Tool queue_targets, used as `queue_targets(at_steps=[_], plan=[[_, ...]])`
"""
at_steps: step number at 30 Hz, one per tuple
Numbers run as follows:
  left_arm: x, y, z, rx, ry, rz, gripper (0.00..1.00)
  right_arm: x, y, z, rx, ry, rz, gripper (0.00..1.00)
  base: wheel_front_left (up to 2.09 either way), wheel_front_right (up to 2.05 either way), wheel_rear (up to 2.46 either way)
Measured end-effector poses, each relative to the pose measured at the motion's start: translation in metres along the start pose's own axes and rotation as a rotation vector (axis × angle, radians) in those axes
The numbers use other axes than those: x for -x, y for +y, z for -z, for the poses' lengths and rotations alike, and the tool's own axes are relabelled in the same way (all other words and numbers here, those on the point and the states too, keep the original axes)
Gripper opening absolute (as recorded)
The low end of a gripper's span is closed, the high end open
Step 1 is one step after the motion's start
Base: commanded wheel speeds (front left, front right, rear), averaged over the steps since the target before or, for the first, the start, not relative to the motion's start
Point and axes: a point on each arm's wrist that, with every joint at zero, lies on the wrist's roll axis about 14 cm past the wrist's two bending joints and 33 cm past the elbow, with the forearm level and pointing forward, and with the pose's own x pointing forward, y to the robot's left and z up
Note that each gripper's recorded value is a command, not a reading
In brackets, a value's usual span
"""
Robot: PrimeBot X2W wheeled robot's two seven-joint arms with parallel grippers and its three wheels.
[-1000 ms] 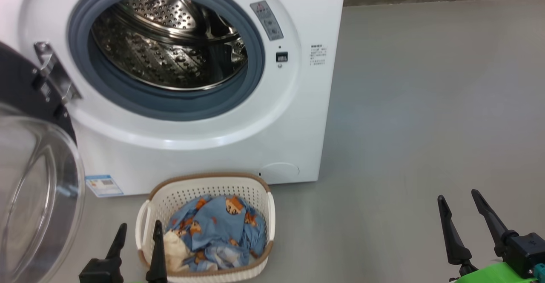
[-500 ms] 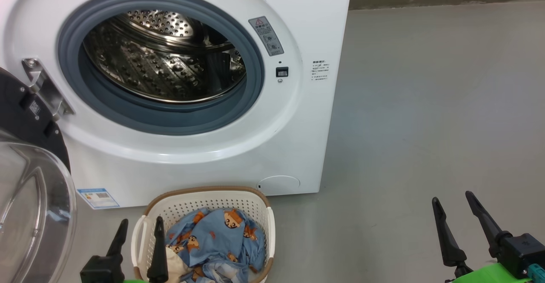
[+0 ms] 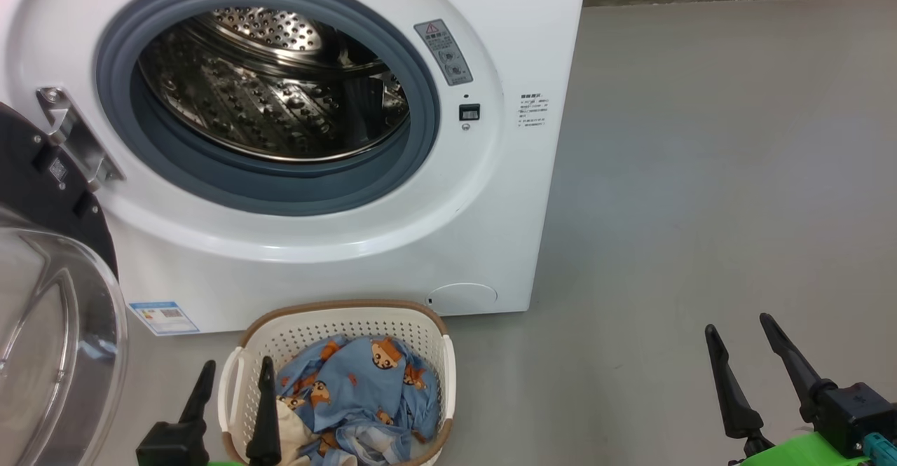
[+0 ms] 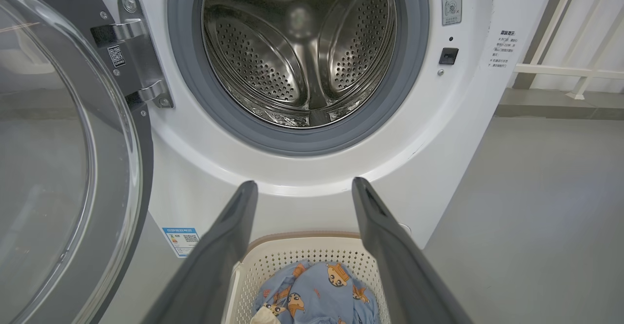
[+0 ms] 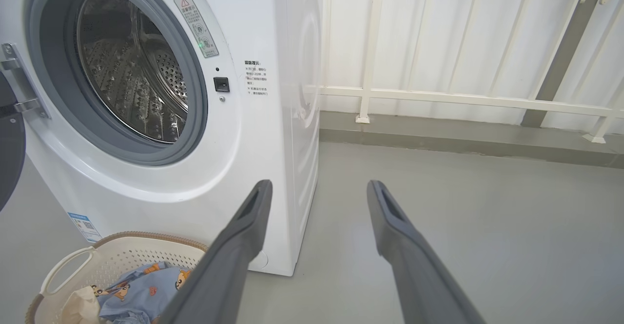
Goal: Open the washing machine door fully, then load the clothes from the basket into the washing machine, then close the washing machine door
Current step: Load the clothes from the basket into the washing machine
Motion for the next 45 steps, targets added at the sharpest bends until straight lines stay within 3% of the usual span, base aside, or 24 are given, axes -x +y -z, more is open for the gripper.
queue_targets(at_steps=[11,17,33,45], plan=[[-0.013,-0.008,0.005,0.002,0.01,0.02,1.0,-0.011,0.003,0.008,-0.002,0.019,-0.021,1.0,0.0,0.0,0.0],[-0.029,-0.019,0.028,0.006,0.081,0.054,1.0,-0.026,0.005,0.016,0.002,0.032,-0.042,1.0,0.0,0.0,0.0],[-0.082,-0.043,0.169,-0.022,0.577,0.185,1.0,-0.085,0.009,0.053,-0.035,0.067,-0.095,1.0,0.0,0.0,0.0],[-0.112,-0.045,0.249,-0.058,0.83,0.205,1.0,-0.12,0.009,0.093,-0.073,0.11,-0.114,1.0,0.0,0.0,0.0]])
